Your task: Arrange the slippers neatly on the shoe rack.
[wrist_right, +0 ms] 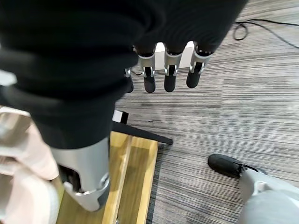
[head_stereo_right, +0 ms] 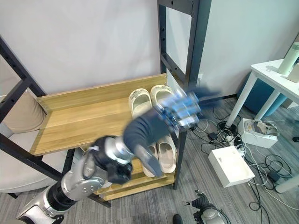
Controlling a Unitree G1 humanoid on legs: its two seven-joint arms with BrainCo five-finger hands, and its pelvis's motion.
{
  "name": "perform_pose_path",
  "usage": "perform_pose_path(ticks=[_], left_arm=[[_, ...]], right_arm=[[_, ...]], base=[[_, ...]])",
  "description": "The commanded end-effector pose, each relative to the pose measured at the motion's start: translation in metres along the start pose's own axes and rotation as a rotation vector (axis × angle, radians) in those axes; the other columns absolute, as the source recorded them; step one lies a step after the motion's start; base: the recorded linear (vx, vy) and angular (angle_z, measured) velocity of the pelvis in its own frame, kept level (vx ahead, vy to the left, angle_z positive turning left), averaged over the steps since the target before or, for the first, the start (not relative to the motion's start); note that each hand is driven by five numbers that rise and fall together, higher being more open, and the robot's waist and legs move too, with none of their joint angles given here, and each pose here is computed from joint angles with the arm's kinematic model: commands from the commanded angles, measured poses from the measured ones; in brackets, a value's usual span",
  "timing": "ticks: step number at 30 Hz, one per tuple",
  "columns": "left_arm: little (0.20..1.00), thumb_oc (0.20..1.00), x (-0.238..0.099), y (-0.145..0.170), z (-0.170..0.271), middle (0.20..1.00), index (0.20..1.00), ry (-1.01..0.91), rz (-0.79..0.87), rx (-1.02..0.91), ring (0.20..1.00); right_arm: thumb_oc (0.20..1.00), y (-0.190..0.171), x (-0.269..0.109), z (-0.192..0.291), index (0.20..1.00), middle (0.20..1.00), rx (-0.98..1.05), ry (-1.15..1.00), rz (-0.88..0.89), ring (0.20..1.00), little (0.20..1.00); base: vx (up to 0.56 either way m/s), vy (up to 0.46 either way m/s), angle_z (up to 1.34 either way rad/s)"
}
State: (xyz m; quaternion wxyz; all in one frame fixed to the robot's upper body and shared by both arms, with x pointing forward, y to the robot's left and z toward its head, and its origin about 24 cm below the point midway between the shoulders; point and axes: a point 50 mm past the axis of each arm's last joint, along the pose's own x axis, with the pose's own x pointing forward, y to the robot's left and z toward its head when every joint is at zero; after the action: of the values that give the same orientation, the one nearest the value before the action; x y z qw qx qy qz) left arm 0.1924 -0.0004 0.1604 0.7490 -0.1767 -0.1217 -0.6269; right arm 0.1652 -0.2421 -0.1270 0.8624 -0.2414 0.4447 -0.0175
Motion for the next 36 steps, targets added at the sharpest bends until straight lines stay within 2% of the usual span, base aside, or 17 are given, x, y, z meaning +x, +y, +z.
perform_pose_path(ticks=[1,2,3,7,8,9,12,13,14,16,18,19,20,23,26,27,36], left_arm=[[1.000,1.000,-0.004,0.009,0.005,1.000,1.000,0.068,-0.069,0.151,1.000],[1.000,1.000,-0.013,0.015,-0.017,1.000,1.000,0.164,-0.034,0.121,1.000],[1.000,1.000,-0.027,0.029,-0.026,1.000,1.000,0.258,0.007,0.280,1.000],[1.000,1.000,-0.057,0.039,-0.060,1.000,1.000,0.463,0.052,0.324,1.000],[1.000,1.000,-0.070,0.044,-0.071,1.000,1.000,0.524,0.089,0.331,1.000],[1.000,1.000,-0.109,0.051,-0.100,1.000,1.000,0.685,0.228,0.305,1.000],[1.000,1.000,-0.134,0.053,-0.120,1.000,1.000,0.802,0.298,0.322,1.000],[1.000,1.000,-0.170,0.053,-0.145,1.000,1.000,0.928,0.451,0.265,1.000],[1.000,1.000,-0.175,0.056,-0.144,1.000,1.000,0.932,0.491,0.287,1.000],[1.000,1.000,-0.248,0.051,-0.169,1.000,1.000,1.073,0.957,0.119,1.000],[1.000,1.000,-0.273,0.046,-0.173,1.000,1.000,1.159,1.065,0.093,1.000],[1.000,1.000,-0.299,0.042,-0.173,1.000,1.000,1.188,1.248,0.026,1.000],[1.000,1.000,-0.299,0.043,-0.173,1.000,1.000,1.187,1.248,0.026,1.000],[1.000,1.000,-0.335,0.029,-0.173,1.000,1.000,1.227,1.485,-0.100,1.000],[1.000,1.000,-0.338,0.025,-0.174,1.000,1.000,1.196,1.535,-0.134,1.000],[1.000,1.000,-0.359,0.006,-0.177,1.000,1.000,1.241,1.655,-0.245,1.000],[1.000,1.000,-0.371,-0.031,-0.192,1.000,1.000,1.347,1.732,-0.395,1.000]], right_arm=[[1.000,0.000,0.007,0.035,1.000,1.000,-0.019,-0.108,-0.008,1.000,1.000],[1.000,0.002,0.007,0.037,1.000,1.000,-0.023,-0.116,-0.005,1.000,1.000],[1.000,0.002,0.007,0.038,1.000,1.000,-0.014,-0.120,-0.008,1.000,1.000],[1.000,0.001,0.008,0.040,1.000,1.000,0.001,-0.120,-0.013,1.000,1.000],[1.000,0.000,0.008,0.041,1.000,1.000,0.010,-0.121,-0.014,1.000,1.000],[1.000,0.001,0.009,0.043,1.000,1.000,0.022,-0.119,-0.016,1.000,1.000],[1.000,0.002,0.009,0.042,1.000,1.000,0.038,-0.109,-0.017,1.000,1.000],[1.000,0.002,0.009,0.041,1.000,1.000,0.040,-0.102,-0.016,1.000,1.000],[1.000,0.014,0.001,0.025,1.000,1.000,-0.014,-0.110,0.019,1.000,1.000],[1.000,0.022,-0.014,-0.014,1.000,1.000,0.014,-0.054,0.051,1.000,1.000],[1.000,0.013,-0.016,-0.023,1.000,1.000,-0.005,-0.034,0.022,1.000,1.000],[1.000,0.013,-0.014,-0.027,1.000,1.000,-0.016,0.003,0.021,1.000,1.000],[1.000,0.013,-0.014,-0.026,1.000,1.000,-0.016,0.003,0.021,1.000,1.000],[1.000,0.005,-0.010,-0.031,1.000,1.000,-0.005,0.048,0.002,1.000,1.000],[1.000,0.012,-0.016,-0.047,1.000,1.000,0.034,0.090,0.030,1.000,1.000],[1.000,0.004,-0.013,-0.040,1.000,1.000,0.032,0.068,0.004,1.000,1.000],[1.000,0.002,-0.009,-0.045,1.000,1.000,0.069,0.142,-0.013,1.000,1.000]], base=[[0.00,0.000,0.00],[0.00,0.030,0.00],[0.00,0.000,0.00],[0.00,0.004,-0.01],[0.00,0.000,0.00],[0.00,0.000,0.00],[0.00,0.000,-0.02],[-0.03,-0.005,0.01],[-0.02,-0.004,0.14],[-0.01,-0.011,0.00],[-0.02,-0.018,0.01],[-0.01,-0.013,0.10],[0.00,-0.011,-0.07],[0.00,-0.003,0.00],[0.00,0.000,0.02],[0.00,0.001,0.05],[0.00,0.005,0.04]])
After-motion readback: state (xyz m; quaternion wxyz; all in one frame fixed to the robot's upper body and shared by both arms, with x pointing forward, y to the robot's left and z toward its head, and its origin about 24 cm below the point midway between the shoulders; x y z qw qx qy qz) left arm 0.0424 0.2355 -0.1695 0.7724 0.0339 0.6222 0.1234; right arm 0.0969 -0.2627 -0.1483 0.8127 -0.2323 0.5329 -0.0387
